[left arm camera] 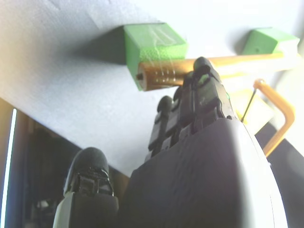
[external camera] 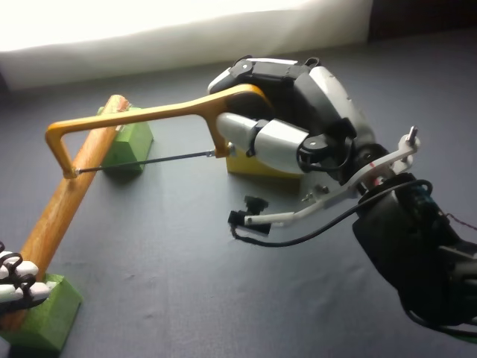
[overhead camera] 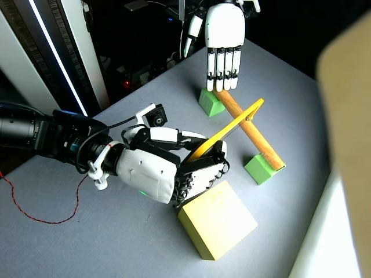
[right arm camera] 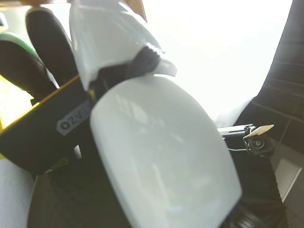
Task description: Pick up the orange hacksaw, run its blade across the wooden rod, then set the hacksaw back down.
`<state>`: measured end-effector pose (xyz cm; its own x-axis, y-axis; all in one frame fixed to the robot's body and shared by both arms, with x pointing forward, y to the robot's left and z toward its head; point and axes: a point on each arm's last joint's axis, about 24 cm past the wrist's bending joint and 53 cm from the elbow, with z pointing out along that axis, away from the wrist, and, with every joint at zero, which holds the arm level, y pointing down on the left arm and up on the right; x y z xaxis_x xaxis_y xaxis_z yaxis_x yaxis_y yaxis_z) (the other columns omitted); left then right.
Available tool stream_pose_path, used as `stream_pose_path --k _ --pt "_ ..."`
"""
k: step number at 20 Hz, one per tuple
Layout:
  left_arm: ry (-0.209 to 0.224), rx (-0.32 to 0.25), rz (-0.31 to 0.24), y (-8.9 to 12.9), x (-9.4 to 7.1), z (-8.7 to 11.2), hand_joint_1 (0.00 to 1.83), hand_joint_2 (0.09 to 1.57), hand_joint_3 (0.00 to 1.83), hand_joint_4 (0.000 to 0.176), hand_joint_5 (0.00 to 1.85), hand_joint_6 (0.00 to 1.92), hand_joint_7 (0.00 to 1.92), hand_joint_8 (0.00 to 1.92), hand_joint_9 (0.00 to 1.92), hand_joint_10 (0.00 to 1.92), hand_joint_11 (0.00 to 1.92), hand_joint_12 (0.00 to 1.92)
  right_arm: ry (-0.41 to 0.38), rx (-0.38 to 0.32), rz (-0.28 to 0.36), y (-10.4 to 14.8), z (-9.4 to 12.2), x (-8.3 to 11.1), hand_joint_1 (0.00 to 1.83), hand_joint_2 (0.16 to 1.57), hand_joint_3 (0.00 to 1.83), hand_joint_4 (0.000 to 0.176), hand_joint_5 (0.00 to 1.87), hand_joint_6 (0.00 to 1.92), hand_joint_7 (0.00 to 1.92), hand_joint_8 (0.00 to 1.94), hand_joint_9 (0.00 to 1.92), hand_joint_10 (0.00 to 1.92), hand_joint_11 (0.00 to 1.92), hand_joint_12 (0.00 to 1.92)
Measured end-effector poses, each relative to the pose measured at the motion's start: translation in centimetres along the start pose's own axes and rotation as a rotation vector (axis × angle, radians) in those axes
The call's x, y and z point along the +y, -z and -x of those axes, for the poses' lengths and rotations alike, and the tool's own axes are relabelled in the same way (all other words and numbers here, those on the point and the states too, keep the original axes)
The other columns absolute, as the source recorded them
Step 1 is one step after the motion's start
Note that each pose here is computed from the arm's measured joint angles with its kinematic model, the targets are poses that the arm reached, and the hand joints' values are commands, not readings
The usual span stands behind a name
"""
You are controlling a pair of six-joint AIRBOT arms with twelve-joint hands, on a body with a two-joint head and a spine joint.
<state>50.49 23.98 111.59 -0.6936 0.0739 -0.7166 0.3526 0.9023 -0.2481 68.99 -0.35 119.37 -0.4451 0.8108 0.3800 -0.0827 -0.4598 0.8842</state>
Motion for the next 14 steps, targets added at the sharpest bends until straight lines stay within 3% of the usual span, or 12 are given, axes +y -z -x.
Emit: stream_pose_path --k 1,2,5,14 --pt "0.000 0.000 0.000 0.0 0.0 0.0 0.04 1.25 0.00 0.000 0.00 0.00 0.01 0.00 0.02 0.00 0.00 0.18 0.004 0.002 -0.002 0.0 -0.2 -0.1 1.26 1.14 0.00 0.000 0.87 0.96 1.01 1.17 1.03 1.00 0.94 1.36" --pt "0.000 0.000 0.000 0.0 0.0 0.0 0.06 1.24 0.00 0.000 0.02 0.00 0.03 0.00 0.04 0.00 0.00 0.24 0.012 0.004 -0.004 0.0 -0.3 -0.3 1.36 1.13 0.00 0.000 0.85 0.89 0.96 1.11 1.01 1.23 0.93 1.37" --pt "0.000 0.000 0.000 0.0 0.0 0.0 0.06 1.23 0.00 0.000 0.02 0.00 0.02 0.00 0.04 0.00 0.00 0.28 0.021 0.005 -0.015 0.0 -0.6 -0.7 1.26 1.14 0.00 0.000 0.86 0.97 1.01 1.16 1.04 1.00 0.95 1.37" --pt "0.000 0.001 -0.005 -0.1 -0.1 0.0 0.04 1.24 0.00 0.000 0.02 0.00 0.02 0.00 0.04 0.00 0.00 0.25 0.039 0.052 -0.100 0.2 -3.3 -4.0 1.26 1.15 0.00 0.000 0.84 1.00 1.00 1.18 1.05 1.00 0.95 1.37"
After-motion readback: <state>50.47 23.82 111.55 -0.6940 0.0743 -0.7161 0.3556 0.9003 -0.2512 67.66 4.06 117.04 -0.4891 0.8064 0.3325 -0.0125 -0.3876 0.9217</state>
